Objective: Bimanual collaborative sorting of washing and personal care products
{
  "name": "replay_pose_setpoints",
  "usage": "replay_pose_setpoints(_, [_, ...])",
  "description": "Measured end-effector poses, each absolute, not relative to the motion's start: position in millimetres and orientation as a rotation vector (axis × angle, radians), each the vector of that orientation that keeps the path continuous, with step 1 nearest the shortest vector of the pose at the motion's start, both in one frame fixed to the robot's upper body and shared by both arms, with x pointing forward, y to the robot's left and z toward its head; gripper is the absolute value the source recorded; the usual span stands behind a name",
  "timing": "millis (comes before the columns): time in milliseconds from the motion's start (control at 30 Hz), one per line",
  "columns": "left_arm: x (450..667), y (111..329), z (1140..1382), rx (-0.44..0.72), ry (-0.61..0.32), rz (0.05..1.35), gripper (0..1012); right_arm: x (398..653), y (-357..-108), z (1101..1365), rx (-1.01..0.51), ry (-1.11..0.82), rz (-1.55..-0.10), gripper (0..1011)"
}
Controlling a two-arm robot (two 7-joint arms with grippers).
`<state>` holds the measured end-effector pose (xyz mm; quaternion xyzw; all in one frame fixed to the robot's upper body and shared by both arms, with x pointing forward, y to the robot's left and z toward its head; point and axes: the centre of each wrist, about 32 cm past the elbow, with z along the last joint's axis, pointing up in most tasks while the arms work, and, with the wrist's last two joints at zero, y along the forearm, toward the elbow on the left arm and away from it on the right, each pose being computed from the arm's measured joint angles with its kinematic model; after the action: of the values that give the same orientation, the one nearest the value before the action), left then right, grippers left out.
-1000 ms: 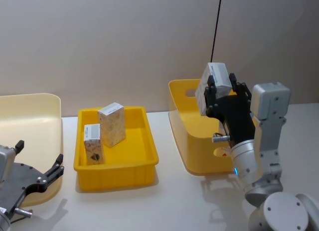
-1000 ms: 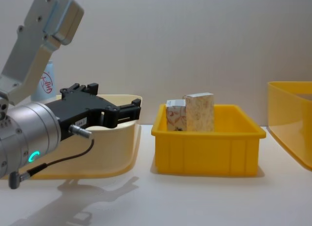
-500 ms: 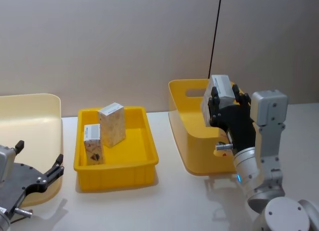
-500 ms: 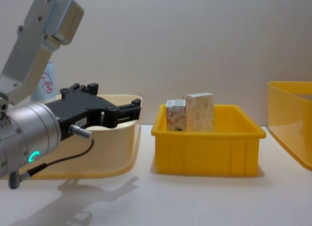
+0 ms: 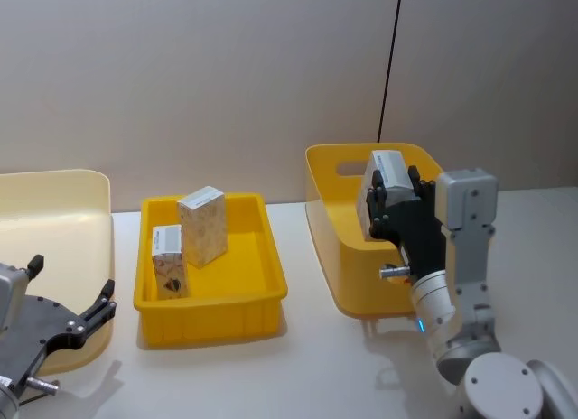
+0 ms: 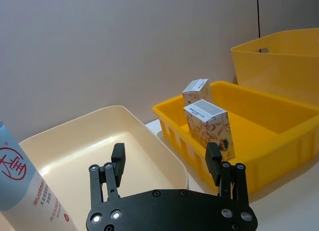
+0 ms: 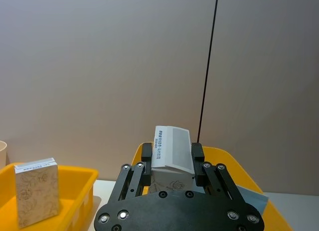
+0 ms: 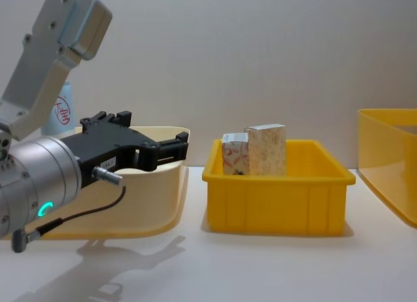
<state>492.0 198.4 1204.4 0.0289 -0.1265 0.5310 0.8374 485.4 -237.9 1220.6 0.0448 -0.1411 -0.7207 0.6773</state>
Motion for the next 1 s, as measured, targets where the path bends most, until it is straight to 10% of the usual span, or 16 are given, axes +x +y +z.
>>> replay_pose_setpoints(833, [492.0, 198.4, 1204.4, 0.061, -0.268, 1.124, 1002, 494.7, -229.6, 1212.2, -0.01, -0.246, -1.633, 454])
replay_pose_setpoints(1000, [492.0, 198.4, 1204.4, 0.061, -0.268, 1.124, 1002, 494.8, -228.4, 1211.4, -0.024, -0.238, -1.639, 591])
